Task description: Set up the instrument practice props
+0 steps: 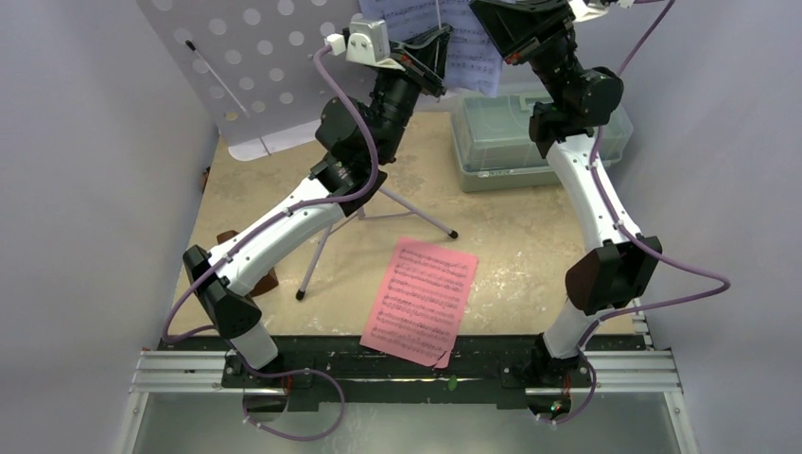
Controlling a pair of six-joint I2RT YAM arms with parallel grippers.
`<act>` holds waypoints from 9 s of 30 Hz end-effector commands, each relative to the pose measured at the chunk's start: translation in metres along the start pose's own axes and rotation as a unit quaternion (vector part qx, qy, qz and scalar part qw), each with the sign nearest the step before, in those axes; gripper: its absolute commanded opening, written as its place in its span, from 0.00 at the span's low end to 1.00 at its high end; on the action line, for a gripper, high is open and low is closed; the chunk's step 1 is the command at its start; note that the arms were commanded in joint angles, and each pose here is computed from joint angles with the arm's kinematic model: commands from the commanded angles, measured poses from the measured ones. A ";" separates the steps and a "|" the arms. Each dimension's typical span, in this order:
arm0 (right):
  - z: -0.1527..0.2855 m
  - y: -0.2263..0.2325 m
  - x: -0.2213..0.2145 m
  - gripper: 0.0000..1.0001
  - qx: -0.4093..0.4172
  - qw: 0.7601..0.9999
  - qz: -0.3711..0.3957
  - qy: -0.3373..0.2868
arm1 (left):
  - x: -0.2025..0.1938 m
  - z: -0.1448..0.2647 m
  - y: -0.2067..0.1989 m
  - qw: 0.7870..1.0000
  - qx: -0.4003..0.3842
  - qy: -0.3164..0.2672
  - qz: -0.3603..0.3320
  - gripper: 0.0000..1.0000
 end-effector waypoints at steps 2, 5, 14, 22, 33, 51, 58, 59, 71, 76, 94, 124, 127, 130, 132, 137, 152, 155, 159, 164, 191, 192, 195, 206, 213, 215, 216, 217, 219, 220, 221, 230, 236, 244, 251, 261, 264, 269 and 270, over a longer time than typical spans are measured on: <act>-0.005 0.011 -0.002 0.00 0.033 0.999 -0.011 -0.014 | 0.041 0.004 0.000 0.999 -0.006 -0.045 0.017 0.00; -0.007 0.010 -0.008 0.00 0.037 0.999 -0.018 -0.007 | 0.043 0.004 -0.001 0.999 -0.006 -0.046 0.018 0.00; -0.005 0.001 -0.020 0.00 0.024 0.999 -0.031 -0.003 | 0.045 0.007 0.000 0.999 -0.007 -0.049 0.020 0.00; -0.008 -0.007 -0.022 0.00 0.019 0.999 -0.036 -0.005 | 0.045 0.008 0.001 0.999 -0.004 -0.050 0.019 0.00; -0.012 -0.007 -0.029 0.00 0.028 0.999 -0.046 0.002 | 0.045 0.008 0.001 0.998 -0.005 -0.051 0.020 0.00; -0.012 0.004 -0.017 0.44 -0.073 0.996 0.034 0.032 | 0.048 0.021 0.008 0.998 0.014 -0.050 0.041 0.37; 0.006 -0.007 -0.002 0.68 -0.200 0.975 0.091 0.040 | 0.050 0.033 0.009 0.998 0.005 -0.038 0.056 0.57; 0.011 -0.010 0.003 0.72 -0.225 0.968 0.102 0.040 | 0.051 0.034 0.008 0.998 0.003 -0.033 0.058 0.60; 0.129 -0.006 -0.007 0.97 -0.421 0.880 0.194 0.103 | 0.062 0.095 -0.032 0.994 -0.102 0.033 0.001 0.92; 0.204 -0.019 -0.069 0.97 -0.465 0.869 0.122 0.117 | 0.078 0.104 -0.041 0.990 -0.134 0.040 -0.031 0.93; 0.371 -0.053 -0.246 0.97 -0.548 0.730 -0.251 0.322 | -0.160 0.290 -0.024 0.801 -0.283 0.527 -0.007 0.92; 0.425 -0.065 -0.320 0.64 -0.573 0.684 -0.291 0.346 | -0.323 0.416 0.064 0.707 -0.050 0.696 -0.114 0.87; 0.422 -0.056 -0.323 0.58 -0.558 0.698 -0.311 0.323 | -0.323 0.413 0.056 0.724 -0.066 0.681 -0.086 0.87; 0.416 -0.053 -0.319 0.49 -0.549 0.712 -0.312 0.307 | -0.323 0.410 0.049 0.729 -0.080 0.676 -0.067 0.86; 0.410 -0.052 -0.316 0.38 -0.543 0.720 -0.307 0.305 | -0.319 0.403 0.046 0.734 -0.087 0.670 -0.068 0.85; 0.387 -0.053 -0.291 0.00 -0.513 0.758 -0.225 0.333 | -0.277 0.365 0.041 0.792 -0.080 0.600 -0.074 0.84; 0.250 0.109 -0.181 0.00 -0.132 0.937 0.044 0.320 | -0.057 0.266 0.038 0.963 -0.043 0.265 -0.004 0.97; 0.236 0.136 -0.172 0.00 -0.059 0.940 0.027 0.336 | -0.054 0.263 0.027 0.961 -0.086 0.263 -0.004 0.98; 0.221 0.164 -0.160 0.00 0.011 0.930 0.000 0.368 | -0.050 0.267 0.005 0.947 -0.190 0.258 0.001 0.95; 0.218 0.179 -0.153 0.00 0.032 0.911 0.014 0.411 | -0.024 0.279 -0.001 0.940 -0.252 0.229 0.012 0.93; 0.187 0.148 -0.138 0.00 -0.030 0.942 0.022 0.334 | 0.027 0.277 -0.025 0.922 -0.337 0.176 0.075 0.00; 0.185 0.142 -0.138 0.00 -0.040 0.946 0.014 0.321 | 0.031 0.273 -0.021 0.931 -0.317 0.168 0.069 0.00; 0.182 0.120 -0.140 0.25 -0.078 0.954 -0.015 0.288 | 0.046 0.263 -0.009 0.953 -0.266 0.134 0.056 0.00; 0.159 0.134 -0.142 0.75 0.049 0.973 -0.100 0.204 | 0.084 0.238 -0.005 0.972 -0.221 0.039 0.062 0.00; 0.146 0.147 -0.133 0.69 0.121 0.969 -0.109 0.185 | 0.088 0.233 -0.005 0.975 -0.214 0.030 0.055 0.00; 0.142 0.149 -0.130 0.62 0.135 0.970 -0.105 0.175 | 0.086 0.233 -0.005 0.975 -0.213 0.032 0.055 0.00; 0.139 0.149 -0.129 0.55 0.138 0.970 -0.104 0.170 | 0.085 0.233 -0.005 0.975 -0.213 0.035 0.055 0.00; 0.136 0.149 -0.127 0.46 0.139 0.971 -0.103 0.166 | 0.086 0.232 -0.005 0.975 -0.211 0.036 0.056 0.00; 0.128 0.149 -0.125 0.23 0.141 0.973 -0.093 0.158 | 0.086 0.232 -0.004 0.976 -0.206 0.038 0.057 0.00; 0.125 0.150 -0.124 0.04 0.140 0.974 -0.085 0.154 | 0.086 0.232 -0.003 0.977 -0.202 0.038 0.057 0.00; 0.121 0.148 -0.122 0.00 0.136 0.976 -0.075 0.151 | 0.086 0.232 -0.001 0.978 -0.196 0.038 0.057 0.00; 0.067 0.135 -0.082 0.00 0.050 0.992 0.046 0.109 | 0.079 0.242 0.029 0.990 -0.101 0.096 0.033 0.58; 0.025 0.119 -0.064 0.00 0.075 0.990 0.053 0.109 | 0.093 0.257 0.064 0.994 0.015 0.101 0.043 0.70; -0.017 0.108 -0.056 0.00 0.098 0.987 0.079 0.096 | 0.107 0.271 0.100 0.982 0.142 0.122 0.024 0.72; -0.053 0.110 -0.055 0.00 0.099 0.985 0.112 0.088 | 0.134 0.264 0.112 0.975 0.199 0.103 0.007 0.75; -0.076 0.106 -0.058 0.00 0.097 0.985 0.125 0.071 | 0.150 0.229 0.109 0.954 0.270 0.118 -0.055 0.85; -0.082 0.105 -0.058 0.00 0.099 0.985 0.128 0.067 | 0.152 0.222 0.108 0.951 0.280 0.110 -0.063 0.85; -0.092 0.101 -0.060 0.00 0.102 0.984 0.134 0.067 | 0.148 0.217 0.112 0.941 0.306 0.103 -0.095 0.82; -0.092 0.100 -0.062 0.00 0.103 0.983 0.134 0.067 | 0.147 0.216 0.112 0.939 0.312 0.099 -0.103 0.81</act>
Point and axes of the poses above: each gripper's point midway between its finger pads, its own z axis back along the fingers, its own y axis along the line the jaws close on, x = y × z, the point moved 6 cm from there along z, back along the fingers, and after that the axes turned 8 degrees about -z, right-handed, at the moved point
